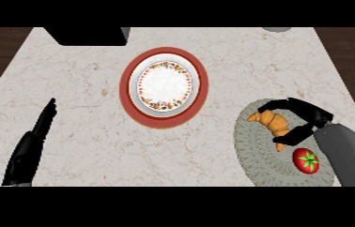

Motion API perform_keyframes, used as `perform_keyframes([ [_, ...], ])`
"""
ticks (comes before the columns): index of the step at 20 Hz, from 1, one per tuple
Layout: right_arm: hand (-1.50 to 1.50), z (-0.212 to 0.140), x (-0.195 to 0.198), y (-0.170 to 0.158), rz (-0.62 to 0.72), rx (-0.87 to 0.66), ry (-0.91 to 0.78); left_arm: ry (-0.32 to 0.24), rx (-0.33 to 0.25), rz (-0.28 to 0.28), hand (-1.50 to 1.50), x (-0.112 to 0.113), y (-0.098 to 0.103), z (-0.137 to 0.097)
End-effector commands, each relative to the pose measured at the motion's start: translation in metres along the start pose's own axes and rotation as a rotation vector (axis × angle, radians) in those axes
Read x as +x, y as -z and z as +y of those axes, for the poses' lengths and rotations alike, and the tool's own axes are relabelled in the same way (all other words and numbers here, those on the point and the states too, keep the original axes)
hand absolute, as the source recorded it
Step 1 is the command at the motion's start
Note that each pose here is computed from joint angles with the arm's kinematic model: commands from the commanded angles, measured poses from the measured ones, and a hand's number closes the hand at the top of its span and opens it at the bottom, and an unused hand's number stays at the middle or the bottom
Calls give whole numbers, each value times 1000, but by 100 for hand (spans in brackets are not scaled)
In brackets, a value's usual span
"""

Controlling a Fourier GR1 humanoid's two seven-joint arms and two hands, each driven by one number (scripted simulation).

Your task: Pick the croissant from the placemat and place it in the plate

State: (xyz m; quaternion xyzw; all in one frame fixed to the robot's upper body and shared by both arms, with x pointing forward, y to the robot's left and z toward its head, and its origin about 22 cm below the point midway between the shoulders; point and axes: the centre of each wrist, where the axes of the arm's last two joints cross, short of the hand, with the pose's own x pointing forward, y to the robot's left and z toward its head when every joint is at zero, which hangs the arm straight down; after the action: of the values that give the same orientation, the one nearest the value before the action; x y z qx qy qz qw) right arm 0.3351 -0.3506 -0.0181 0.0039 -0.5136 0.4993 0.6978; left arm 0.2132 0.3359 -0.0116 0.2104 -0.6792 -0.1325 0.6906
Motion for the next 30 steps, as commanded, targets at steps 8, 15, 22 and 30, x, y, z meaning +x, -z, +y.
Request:
perform_keyframes([
  [8,150,-33,17,16,62,-116,-163,-11,-11,-8,0,0,4,5],
  [15,150,-78,47,19,254,-417,-477,-12,-57,-30,0,4,10,2],
  [22,150,-97,57,17,158,-715,-499,-11,-41,-26,0,20,12,-25],
  [30,150,-131,132,24,-226,-876,-550,5,-14,-2,0,17,9,13],
])
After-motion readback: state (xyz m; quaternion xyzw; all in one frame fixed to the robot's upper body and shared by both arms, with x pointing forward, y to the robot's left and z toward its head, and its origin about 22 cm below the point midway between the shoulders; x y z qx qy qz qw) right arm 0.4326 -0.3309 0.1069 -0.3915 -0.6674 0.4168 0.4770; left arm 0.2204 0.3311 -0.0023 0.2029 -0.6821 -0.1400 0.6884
